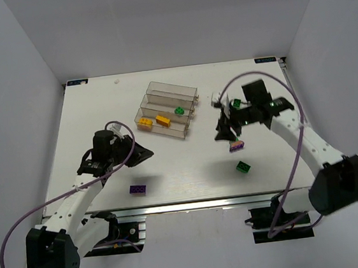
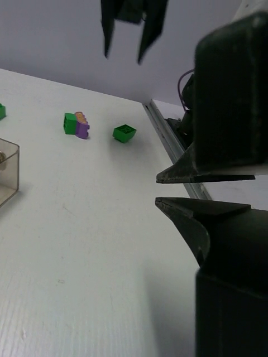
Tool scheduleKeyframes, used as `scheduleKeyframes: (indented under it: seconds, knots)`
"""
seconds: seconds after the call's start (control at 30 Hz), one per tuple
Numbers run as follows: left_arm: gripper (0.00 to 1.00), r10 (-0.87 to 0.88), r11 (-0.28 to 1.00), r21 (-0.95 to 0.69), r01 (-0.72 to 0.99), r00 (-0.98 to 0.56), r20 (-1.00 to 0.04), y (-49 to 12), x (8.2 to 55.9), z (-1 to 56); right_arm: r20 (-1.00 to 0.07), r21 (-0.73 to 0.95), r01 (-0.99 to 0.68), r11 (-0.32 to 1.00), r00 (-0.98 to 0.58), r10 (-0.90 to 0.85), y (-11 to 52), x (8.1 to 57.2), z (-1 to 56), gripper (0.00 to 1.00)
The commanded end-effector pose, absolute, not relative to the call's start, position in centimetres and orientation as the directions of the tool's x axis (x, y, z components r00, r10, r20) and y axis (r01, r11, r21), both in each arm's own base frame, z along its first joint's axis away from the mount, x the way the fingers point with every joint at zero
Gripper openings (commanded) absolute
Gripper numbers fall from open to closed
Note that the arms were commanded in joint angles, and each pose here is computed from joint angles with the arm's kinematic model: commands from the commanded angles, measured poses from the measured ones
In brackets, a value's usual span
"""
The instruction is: Sort the legos into containers by color
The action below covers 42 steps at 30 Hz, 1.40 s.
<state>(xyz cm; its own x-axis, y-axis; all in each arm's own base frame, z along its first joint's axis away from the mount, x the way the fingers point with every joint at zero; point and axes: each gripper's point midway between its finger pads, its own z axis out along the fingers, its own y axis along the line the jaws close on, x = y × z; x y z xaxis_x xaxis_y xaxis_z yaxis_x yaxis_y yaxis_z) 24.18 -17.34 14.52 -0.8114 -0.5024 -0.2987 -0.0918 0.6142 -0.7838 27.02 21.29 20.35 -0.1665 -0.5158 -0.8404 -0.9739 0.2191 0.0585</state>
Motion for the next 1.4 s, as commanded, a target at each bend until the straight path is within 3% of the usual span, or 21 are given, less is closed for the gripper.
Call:
scheduleKeyframes:
  seconds: [0.0, 0.03, 0.17, 0.3, 0.37, 0.4, 0.63, 1.1, 1.37]
  knots:
    - [0.28, -0.439, 0.585, -0.811, 0.016, -0.835, -0.333, -19.3, 25.0, 16.0, -0.778, 0.136, -0.967, 0.215, -0.238, -0.581, 18.7, 21.7, 15.8, 0.56]
    - [0.43, -0.424, 0.583, -0.811, 0.039, -0.837, -0.345, -19.7, 25.1, 16.4, -0.742, 0.136, -0.955, 0.265, -0.275, -0.611, 17.6, 21.0, 13.6, 0.59]
    - [0.61, -0.388, 0.586, -0.808, 0.061, -0.854, -0.347, -20.9, 25.8, 16.4, -0.665, 0.108, -0.885, 0.454, -0.403, -0.628, 14.4, 20.8, 11.2, 0.67]
    - [0.63, -0.356, 0.593, -0.801, 0.08, -0.867, -0.35, -22.2, 25.8, 16.2, -0.582, 0.003, -0.813, 0.582, -0.475, -0.66, 10.9, 21.9, 9.0, 0.83]
    - [0.63, -0.353, 0.598, -0.798, 0.079, -0.868, -0.35, -22.4, 25.7, 16.1, -0.568, -0.007, -0.806, 0.592, -0.484, -0.666, 10.5, 21.8, 8.5, 0.84]
    - [0.64, -0.35, 0.602, -0.794, 0.081, -0.868, -0.354, -22.6, 25.6, 16.0, -0.564, -0.015, -0.8, 0.599, -0.489, -0.666, 10.3, 21.9, 8.3, 0.89]
    - [0.66, -0.359, 0.621, -0.78, 0.068, -0.861, -0.361, -22.8, 24.7, 15.5, -0.494, -0.003, -0.788, 0.616, -0.534, -0.686, 9.3, 21.5, 5.8, 0.88]
    - [0.7, -0.374, 0.644, -0.763, 0.05, -0.85, -0.372, -22.5, 24.0, 15.3, -0.433, 0.104, -0.795, 0.598, -0.578, -0.692, 10.3, 21.2, 2.0, 0.66]
    - [0.7, -0.38, 0.65, -0.759, 0.036, -0.85, -0.366, -22.3, 23.8, 14.7, -0.421, 0.098, -0.807, 0.582, -0.564, -0.711, 10.1, 21.0, 1.2, 0.36]
